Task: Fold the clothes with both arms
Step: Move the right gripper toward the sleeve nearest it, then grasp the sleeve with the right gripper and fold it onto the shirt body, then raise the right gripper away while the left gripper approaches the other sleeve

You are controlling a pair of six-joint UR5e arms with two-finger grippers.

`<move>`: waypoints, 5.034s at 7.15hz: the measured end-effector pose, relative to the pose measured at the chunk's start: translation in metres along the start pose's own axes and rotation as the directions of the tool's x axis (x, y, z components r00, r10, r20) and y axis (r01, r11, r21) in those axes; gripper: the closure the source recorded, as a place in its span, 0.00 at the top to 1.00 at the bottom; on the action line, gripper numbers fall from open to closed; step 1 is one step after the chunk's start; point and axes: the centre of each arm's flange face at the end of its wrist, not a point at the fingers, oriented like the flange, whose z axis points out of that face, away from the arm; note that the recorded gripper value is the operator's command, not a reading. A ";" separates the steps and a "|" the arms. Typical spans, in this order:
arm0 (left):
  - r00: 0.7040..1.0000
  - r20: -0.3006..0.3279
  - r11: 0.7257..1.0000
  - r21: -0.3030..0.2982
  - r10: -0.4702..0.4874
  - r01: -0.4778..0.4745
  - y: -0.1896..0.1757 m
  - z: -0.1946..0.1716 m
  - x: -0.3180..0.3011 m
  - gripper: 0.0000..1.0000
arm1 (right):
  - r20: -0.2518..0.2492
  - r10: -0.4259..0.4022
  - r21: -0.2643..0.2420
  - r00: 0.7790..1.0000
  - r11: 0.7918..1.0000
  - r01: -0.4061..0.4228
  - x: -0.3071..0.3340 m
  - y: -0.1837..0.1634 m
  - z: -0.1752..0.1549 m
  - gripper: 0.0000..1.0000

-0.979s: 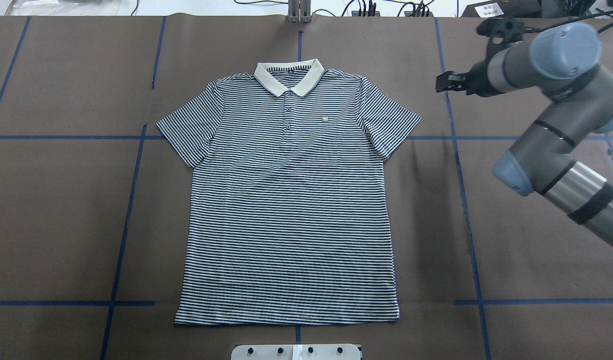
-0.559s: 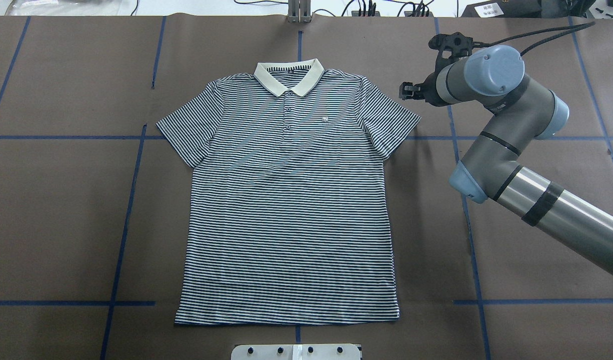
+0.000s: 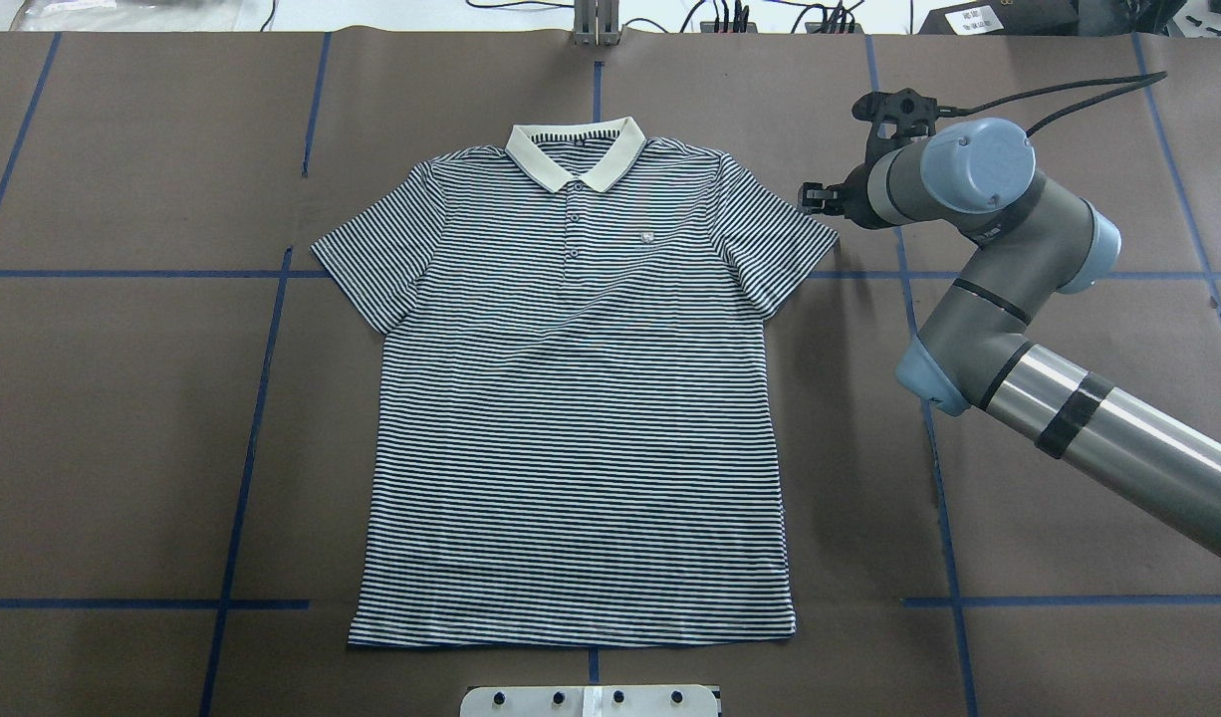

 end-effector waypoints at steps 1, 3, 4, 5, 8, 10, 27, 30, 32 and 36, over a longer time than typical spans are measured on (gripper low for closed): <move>1.000 0.000 1.000 0.000 0.000 0.000 0.000 0.000 0.000 1.00 | -0.005 -0.004 0.000 1.000 1.000 0.004 -0.001 0.005 0.003 0.60; 1.000 0.000 1.000 -0.001 0.000 0.000 0.000 0.001 0.000 1.00 | -0.015 -0.010 0.003 1.000 1.000 0.010 -0.001 0.013 0.008 0.60; 1.000 0.000 1.000 -0.001 0.000 0.000 0.000 0.001 0.000 1.00 | -0.021 -0.012 0.005 1.000 1.000 0.012 0.000 0.016 0.009 0.60; 1.000 0.000 1.000 -0.001 -0.001 0.001 0.000 0.001 0.000 1.00 | -0.025 -0.014 0.005 1.000 1.000 0.014 0.001 0.018 0.011 0.59; 1.000 0.000 1.000 -0.002 -0.002 0.002 0.001 0.001 -0.001 1.00 | -0.031 -0.016 0.003 0.999 1.000 0.016 0.001 0.023 0.013 0.00; 1.000 0.000 1.000 -0.003 -0.002 0.002 0.001 0.001 -0.001 1.00 | -0.024 -0.017 0.005 1.000 1.000 0.017 -0.005 0.021 0.009 0.00; 0.993 -0.117 0.999 -0.029 -0.033 0.029 -0.066 0.090 0.070 0.87 | -0.102 -0.112 -0.073 0.988 0.992 0.105 -0.174 -0.041 -0.063 1.00; 0.934 -0.073 0.936 -0.058 -0.350 0.346 -0.125 0.166 0.170 0.68 | 0.006 -0.253 -0.170 0.967 0.953 0.250 -0.007 -0.079 -0.110 1.00; 0.863 -0.042 0.864 -0.050 -0.504 0.502 -0.142 0.212 0.256 0.67 | 0.061 -0.267 -0.168 0.962 0.947 0.274 0.053 -0.079 -0.119 1.00; 0.810 0.018 0.809 -0.056 -0.586 0.586 -0.137 0.276 0.323 0.63 | 0.070 -0.266 -0.160 0.961 0.948 0.274 0.066 -0.077 -0.120 1.00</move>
